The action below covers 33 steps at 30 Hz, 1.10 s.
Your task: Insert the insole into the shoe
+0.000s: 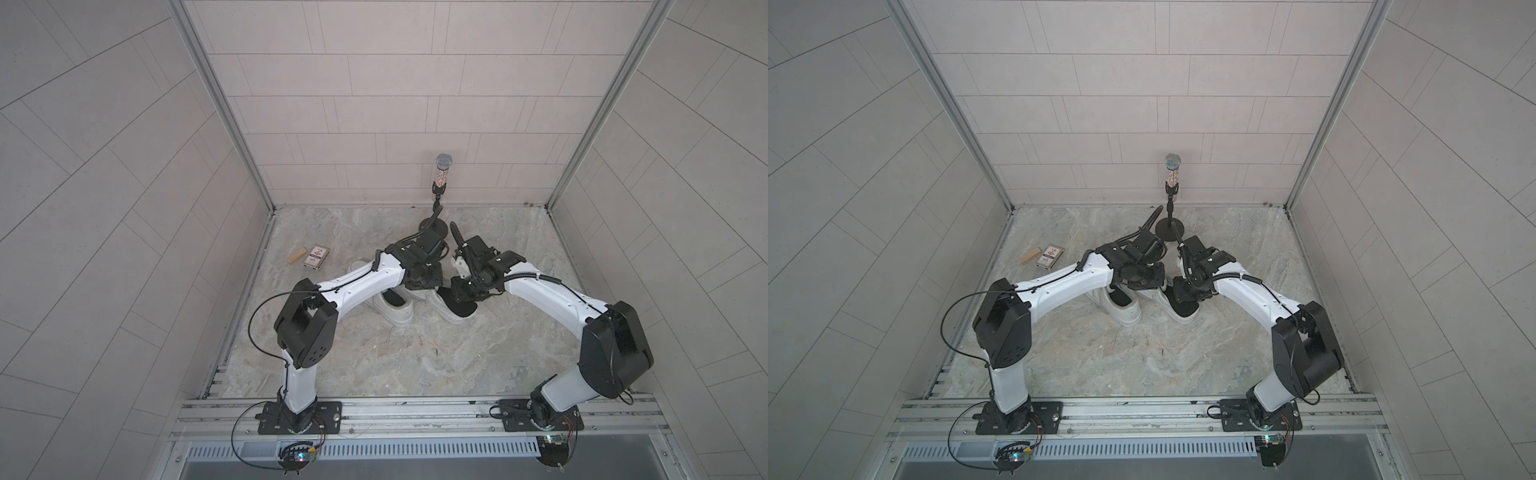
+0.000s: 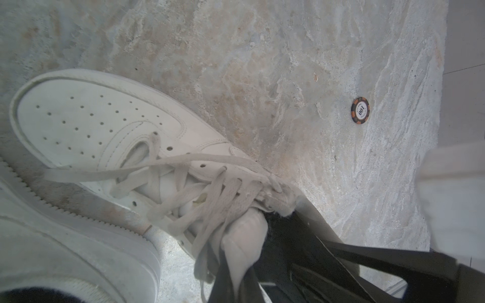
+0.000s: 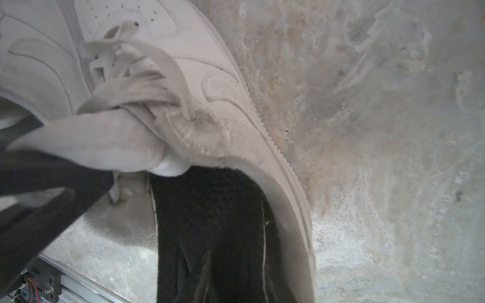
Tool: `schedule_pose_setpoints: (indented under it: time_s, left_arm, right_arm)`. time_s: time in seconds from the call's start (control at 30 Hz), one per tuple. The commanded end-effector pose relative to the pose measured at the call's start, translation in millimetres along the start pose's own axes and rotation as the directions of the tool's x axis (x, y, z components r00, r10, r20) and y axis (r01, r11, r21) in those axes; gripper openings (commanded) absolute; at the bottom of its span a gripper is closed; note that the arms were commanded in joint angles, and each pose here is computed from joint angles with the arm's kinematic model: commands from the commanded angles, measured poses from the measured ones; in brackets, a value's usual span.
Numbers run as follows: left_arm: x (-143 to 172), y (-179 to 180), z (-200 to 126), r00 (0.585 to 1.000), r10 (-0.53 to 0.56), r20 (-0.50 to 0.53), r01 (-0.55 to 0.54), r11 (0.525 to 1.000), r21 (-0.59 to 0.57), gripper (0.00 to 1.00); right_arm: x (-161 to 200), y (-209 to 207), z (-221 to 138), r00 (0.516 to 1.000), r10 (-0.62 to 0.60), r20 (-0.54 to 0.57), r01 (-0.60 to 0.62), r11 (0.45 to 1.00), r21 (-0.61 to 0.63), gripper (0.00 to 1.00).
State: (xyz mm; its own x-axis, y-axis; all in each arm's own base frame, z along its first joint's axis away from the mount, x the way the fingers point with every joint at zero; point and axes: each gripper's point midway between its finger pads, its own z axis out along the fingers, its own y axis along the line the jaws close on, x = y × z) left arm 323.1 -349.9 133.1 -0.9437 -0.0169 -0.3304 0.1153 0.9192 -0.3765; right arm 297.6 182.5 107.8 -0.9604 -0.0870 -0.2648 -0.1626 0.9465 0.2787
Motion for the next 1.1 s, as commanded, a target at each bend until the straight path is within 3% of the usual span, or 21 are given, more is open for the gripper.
schedule_pose_setpoints:
  time_s: [0.0,0.17,0.3,0.47,0.57,0.77,0.9,1.07]
  left_arm:
    - [-4.4,-14.9,-20.4,0.999,0.001,0.052,-0.004,0.999,0.053,0.0]
    - [-6.6,-10.3,-23.1,0.997,0.006,0.071,-0.008,0.999,0.033,0.0]
    - [-8.3,-10.9,-23.9,0.997,0.004,0.083,-0.007,0.999,0.035,0.0]
    - [-9.2,-15.4,-22.9,0.997,0.0,0.076,-0.005,0.999,0.054,0.0]
    - [-8.2,-15.1,-23.4,0.997,0.001,0.077,-0.005,0.998,0.055,0.0]
    - [-10.4,-12.5,-25.0,0.996,-0.015,0.091,0.011,0.999,0.048,0.0]
    - [-12.4,-16.4,-26.8,0.995,-0.01,0.096,0.003,0.998,0.067,0.0]
    - [-12.0,-17.4,-22.8,0.996,-0.016,0.089,0.009,0.997,0.074,0.0]
  right_arm:
    - [20.0,-8.9,16.0,0.997,0.031,-0.077,-0.027,0.998,0.049,0.21]
    - [16.8,5.6,6.8,0.999,-0.046,-0.012,0.046,0.999,-0.019,0.09]
    - [14.4,13.9,3.1,0.986,-0.159,0.042,0.16,0.987,-0.024,0.08]
    - [17.9,24.5,4.9,0.932,-0.346,0.113,0.349,0.937,-0.011,0.07]
    - [18.3,22.2,2.9,0.906,-0.399,0.142,0.402,0.916,0.009,0.06]
    - [20.8,32.6,-9.6,0.873,-0.416,0.255,0.44,0.897,-0.042,0.05]
    - [29.7,22.2,1.6,0.862,-0.45,0.235,0.462,0.887,0.002,0.04]
    - [34.0,37.8,-13.4,0.811,-0.509,0.288,0.541,0.84,-0.037,0.04]
